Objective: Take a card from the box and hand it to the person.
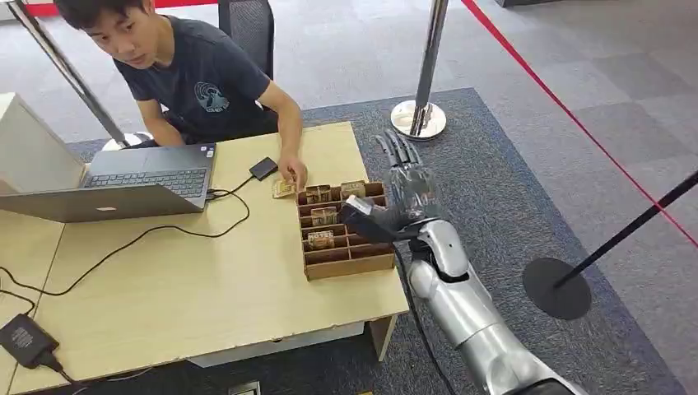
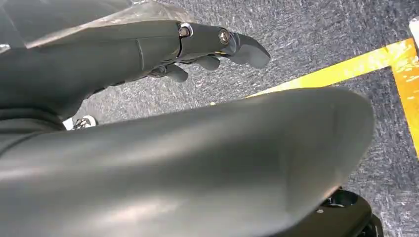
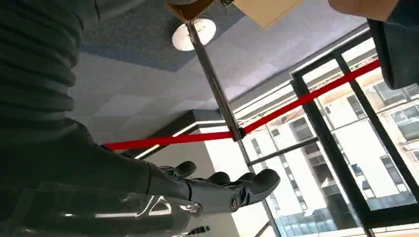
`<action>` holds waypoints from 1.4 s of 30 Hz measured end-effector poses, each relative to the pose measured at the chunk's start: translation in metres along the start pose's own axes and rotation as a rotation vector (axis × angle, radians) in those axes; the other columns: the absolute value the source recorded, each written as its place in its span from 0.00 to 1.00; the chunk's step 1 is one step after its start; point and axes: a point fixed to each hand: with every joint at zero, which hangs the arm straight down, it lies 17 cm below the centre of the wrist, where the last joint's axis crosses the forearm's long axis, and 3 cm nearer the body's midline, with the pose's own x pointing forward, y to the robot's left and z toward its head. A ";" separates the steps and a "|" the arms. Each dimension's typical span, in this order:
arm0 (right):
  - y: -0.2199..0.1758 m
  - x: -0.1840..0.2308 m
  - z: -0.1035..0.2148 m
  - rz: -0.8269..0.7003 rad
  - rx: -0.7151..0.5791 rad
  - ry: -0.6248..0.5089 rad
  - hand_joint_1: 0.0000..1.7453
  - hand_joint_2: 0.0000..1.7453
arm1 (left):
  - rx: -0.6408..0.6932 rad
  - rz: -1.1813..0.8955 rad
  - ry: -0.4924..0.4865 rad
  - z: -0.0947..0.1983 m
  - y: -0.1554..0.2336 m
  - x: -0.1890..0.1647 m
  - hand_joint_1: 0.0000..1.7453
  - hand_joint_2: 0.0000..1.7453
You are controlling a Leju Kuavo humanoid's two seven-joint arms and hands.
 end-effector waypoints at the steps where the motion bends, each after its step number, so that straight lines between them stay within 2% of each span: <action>1: 0.001 0.001 0.000 0.008 0.005 -0.002 0.00 1.00 | 0.000 0.000 0.000 0.000 0.000 0.000 0.00 0.00; 10: 0.009 0.011 -0.003 0.133 0.028 -0.028 0.00 1.00 | 0.001 0.001 0.001 0.000 0.000 0.000 0.00 0.00; 20: 0.026 0.027 -0.006 0.130 0.062 -0.044 0.00 1.00 | 0.001 0.005 0.004 0.000 0.001 -0.001 0.00 0.00; 31: 0.036 0.023 -0.013 0.167 0.094 -0.013 0.00 1.00 | 0.007 0.015 0.010 0.000 0.002 -0.002 0.00 0.00; 32: 0.038 0.020 -0.013 0.176 0.099 -0.005 0.07 1.00 | 0.006 0.012 0.012 0.000 0.002 -0.003 0.00 0.00; 33: 0.040 0.017 -0.013 0.185 0.103 0.004 0.19 1.00 | 0.006 0.012 0.012 0.000 0.002 -0.003 0.00 0.00; 34: 0.041 0.015 -0.012 0.189 0.106 0.009 0.19 1.00 | 0.006 0.011 0.012 0.000 0.002 -0.003 0.00 0.00; 35: 0.043 0.014 -0.012 0.192 0.111 0.012 0.38 1.00 | 0.006 0.009 0.012 0.000 0.002 -0.003 0.00 0.00; 36: 0.044 0.013 -0.012 0.193 0.112 0.014 0.62 1.00 | 0.006 0.009 0.012 0.000 0.002 -0.003 0.00 0.00; 37: 0.045 0.011 -0.011 0.194 0.116 0.016 0.75 1.00 | 0.006 0.009 0.012 0.000 0.002 -0.003 0.00 0.00; 38: 0.046 0.011 -0.011 0.196 0.117 0.016 0.78 1.00 | 0.006 0.009 0.012 0.000 0.002 -0.003 0.00 0.00; 41: 0.048 0.008 -0.011 0.199 0.123 0.020 0.74 1.00 | 0.006 0.008 0.012 0.000 0.002 -0.003 0.00 0.00; 42: 0.049 0.007 -0.010 0.199 0.127 0.021 0.52 1.00 | 0.006 0.008 0.013 0.000 0.002 -0.003 0.00 0.00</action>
